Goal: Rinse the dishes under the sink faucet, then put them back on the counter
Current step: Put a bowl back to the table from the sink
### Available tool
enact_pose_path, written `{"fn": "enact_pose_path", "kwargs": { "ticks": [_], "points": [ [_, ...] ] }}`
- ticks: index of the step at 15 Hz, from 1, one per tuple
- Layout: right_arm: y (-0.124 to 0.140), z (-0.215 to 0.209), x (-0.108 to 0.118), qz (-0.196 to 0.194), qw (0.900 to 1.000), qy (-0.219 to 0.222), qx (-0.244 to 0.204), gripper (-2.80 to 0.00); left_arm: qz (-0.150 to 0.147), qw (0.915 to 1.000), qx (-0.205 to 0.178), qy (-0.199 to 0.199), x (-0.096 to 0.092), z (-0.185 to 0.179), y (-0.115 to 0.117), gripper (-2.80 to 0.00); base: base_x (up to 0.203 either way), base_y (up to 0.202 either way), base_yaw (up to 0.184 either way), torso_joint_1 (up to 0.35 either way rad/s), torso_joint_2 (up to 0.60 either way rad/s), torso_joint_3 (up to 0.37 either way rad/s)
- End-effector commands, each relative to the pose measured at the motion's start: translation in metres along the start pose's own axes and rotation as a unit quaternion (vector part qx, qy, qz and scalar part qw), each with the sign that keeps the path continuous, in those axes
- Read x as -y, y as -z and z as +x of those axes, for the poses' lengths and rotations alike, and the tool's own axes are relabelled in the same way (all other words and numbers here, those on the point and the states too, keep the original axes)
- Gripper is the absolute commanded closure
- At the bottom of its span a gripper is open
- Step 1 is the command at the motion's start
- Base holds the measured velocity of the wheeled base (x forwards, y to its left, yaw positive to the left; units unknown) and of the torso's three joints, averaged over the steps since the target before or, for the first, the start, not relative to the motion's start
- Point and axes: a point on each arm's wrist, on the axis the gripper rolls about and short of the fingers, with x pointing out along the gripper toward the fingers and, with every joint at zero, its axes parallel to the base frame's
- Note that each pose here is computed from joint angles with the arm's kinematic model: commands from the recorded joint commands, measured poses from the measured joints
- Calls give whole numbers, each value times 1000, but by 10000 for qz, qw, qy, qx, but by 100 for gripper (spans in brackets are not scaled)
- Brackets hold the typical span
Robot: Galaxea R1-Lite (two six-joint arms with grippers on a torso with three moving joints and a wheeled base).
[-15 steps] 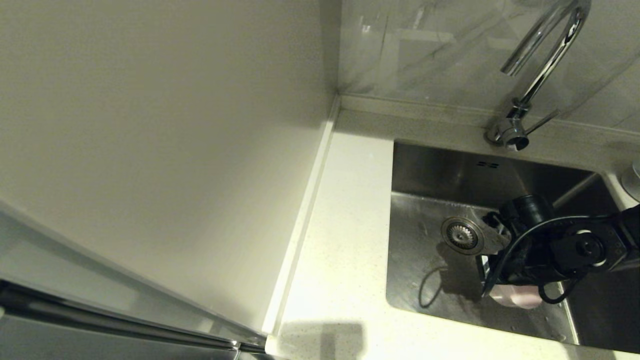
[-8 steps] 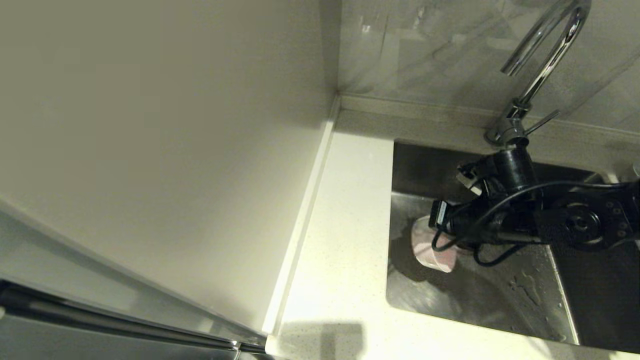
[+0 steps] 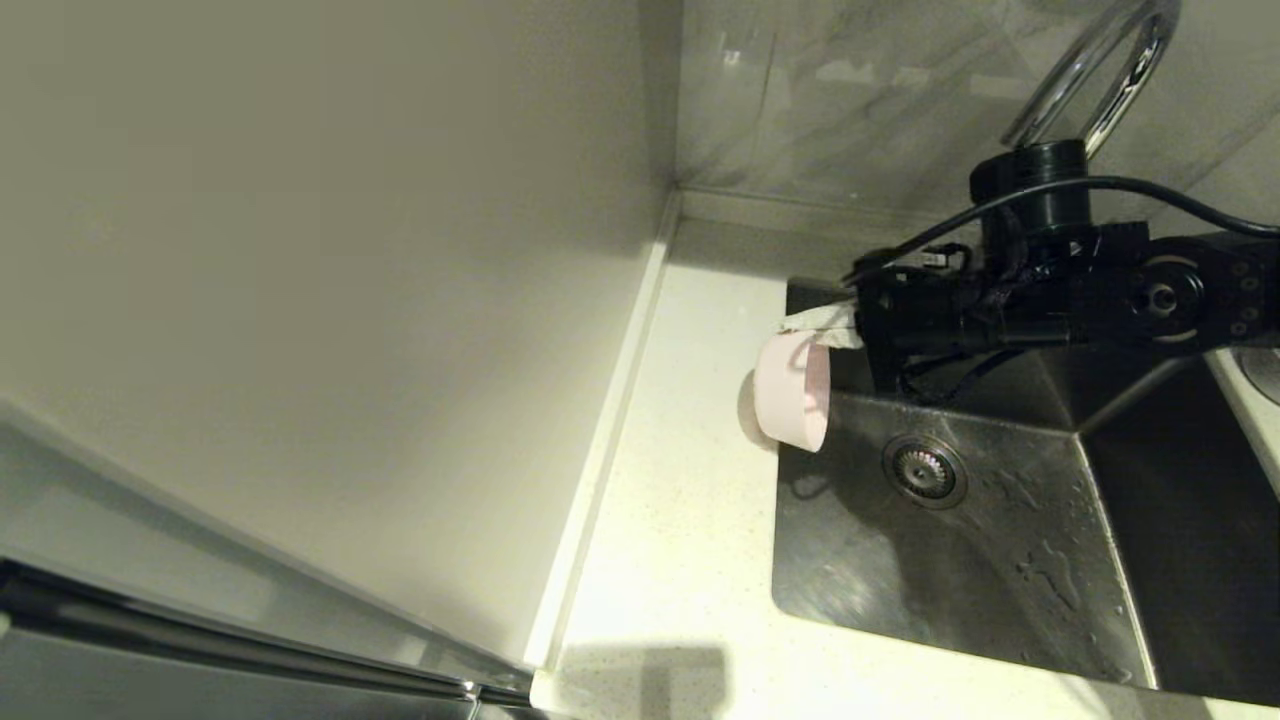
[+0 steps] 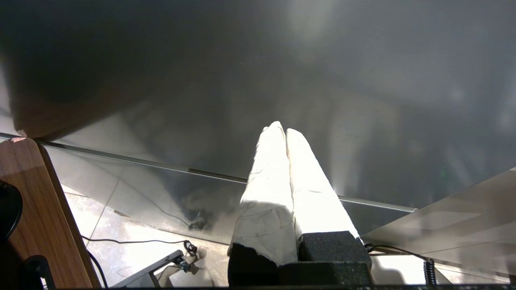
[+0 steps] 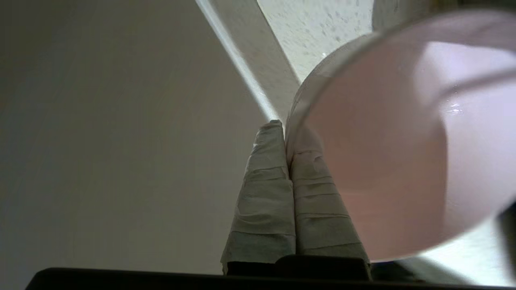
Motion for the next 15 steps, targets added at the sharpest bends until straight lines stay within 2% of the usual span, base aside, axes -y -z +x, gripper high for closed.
{"fn": "enact_pose_path", "kwargs": {
  "ticks": [1,2,4,9,11,13,14,15],
  "points": [
    [-28,-8,-4,735,9971,-184,106,0,0,10000,-12,-1,0,0,1,0,0,0,0,0,0,0],
    [-39,-15,-7,960,9948,-305,130,0,0,10000,-12,-1,0,0,1,0,0,0,0,0,0,0],
    [-61,-29,-11,1160,9918,-484,210,0,0,10000,-12,-1,0,0,1,0,0,0,0,0,0,0],
    [-118,-77,11,1482,9856,-632,519,0,0,10000,-12,-1,0,0,1,0,0,0,0,0,0,0],
    [-139,-104,16,1556,9835,-787,483,0,0,10000,-12,-1,0,0,1,0,0,0,0,0,0,0],
    [-147,-107,39,1910,9790,-616,354,0,0,10000,-12,-1,0,0,1,0,0,0,0,0,0,0],
    [-150,-114,45,1987,9774,-607,387,0,0,10000,-12,-1,0,0,1,0,0,0,0,0,0,0],
    [-150,-123,37,1862,9792,-728,336,0,0,10000,-12,-1,0,0,1,0,0,0,0,0,0,0]
  ]
}}
